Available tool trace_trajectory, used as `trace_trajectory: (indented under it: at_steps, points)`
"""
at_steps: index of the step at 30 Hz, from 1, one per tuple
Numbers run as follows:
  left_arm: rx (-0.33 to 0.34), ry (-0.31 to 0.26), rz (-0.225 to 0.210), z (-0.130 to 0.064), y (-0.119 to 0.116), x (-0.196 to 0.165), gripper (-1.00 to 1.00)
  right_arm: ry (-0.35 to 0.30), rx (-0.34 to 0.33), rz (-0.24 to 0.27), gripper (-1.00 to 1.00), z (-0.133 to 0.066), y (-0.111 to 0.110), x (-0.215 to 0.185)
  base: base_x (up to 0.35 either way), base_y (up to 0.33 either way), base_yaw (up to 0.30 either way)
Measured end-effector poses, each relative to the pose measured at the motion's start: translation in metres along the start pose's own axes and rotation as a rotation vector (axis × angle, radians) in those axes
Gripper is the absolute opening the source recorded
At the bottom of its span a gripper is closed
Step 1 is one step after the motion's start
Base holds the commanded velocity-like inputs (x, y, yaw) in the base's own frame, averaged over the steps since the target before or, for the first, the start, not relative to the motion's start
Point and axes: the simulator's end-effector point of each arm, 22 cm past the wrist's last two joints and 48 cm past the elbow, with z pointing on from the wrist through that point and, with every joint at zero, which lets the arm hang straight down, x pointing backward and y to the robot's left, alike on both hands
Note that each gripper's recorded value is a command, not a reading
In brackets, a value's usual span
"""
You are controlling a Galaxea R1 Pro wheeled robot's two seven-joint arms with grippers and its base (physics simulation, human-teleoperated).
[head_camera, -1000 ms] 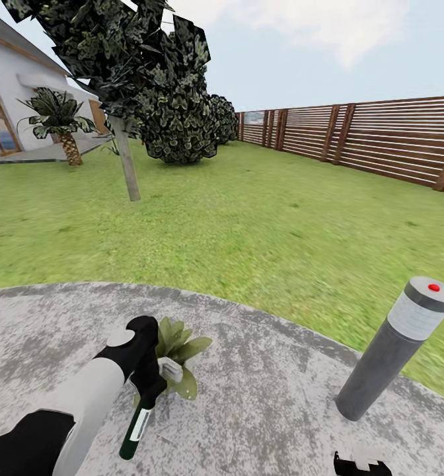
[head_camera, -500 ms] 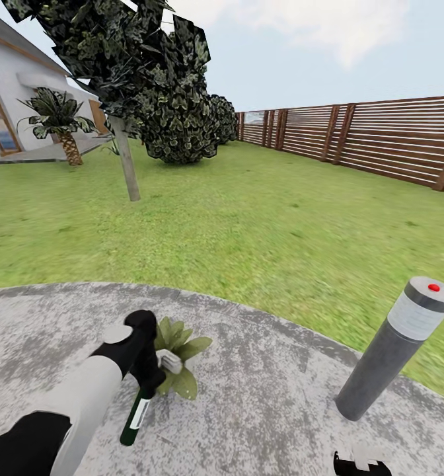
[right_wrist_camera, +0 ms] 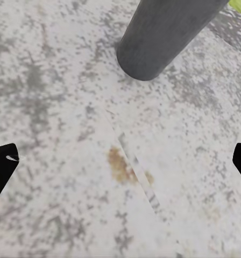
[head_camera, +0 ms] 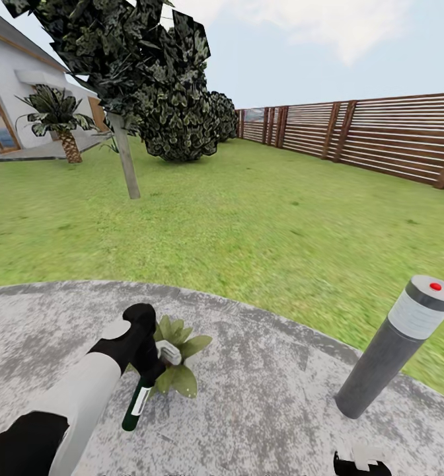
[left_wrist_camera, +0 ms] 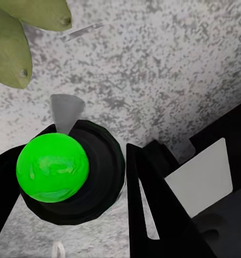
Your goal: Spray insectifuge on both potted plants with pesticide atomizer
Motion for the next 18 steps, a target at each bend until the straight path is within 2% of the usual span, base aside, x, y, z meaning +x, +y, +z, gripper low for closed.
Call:
trace_trajectory:
  at_steps: [9, 15, 18]
  points:
    - [0.0, 0.01, -0.004, 0.014, 0.003, 0.005, -1.0, 0.005, -0.002, -0.002, 1.0, 0.005, 0.003, 0.01, 0.0, 0.0, 0.0]
    - [-0.027, 0.057, -0.005, 0.038, 0.011, 0.016, -1.0, 0.014, -0.002, -0.005, 1.0, 0.013, 0.007, 0.026, 0.0, 0.0, 0.0]
    - [-0.018, 0.065, -0.006, 0.05, 0.008, 0.019, -1.0, 0.016, -0.001, -0.006, 1.0, 0.017, 0.009, 0.032, 0.0, 0.0, 0.0]
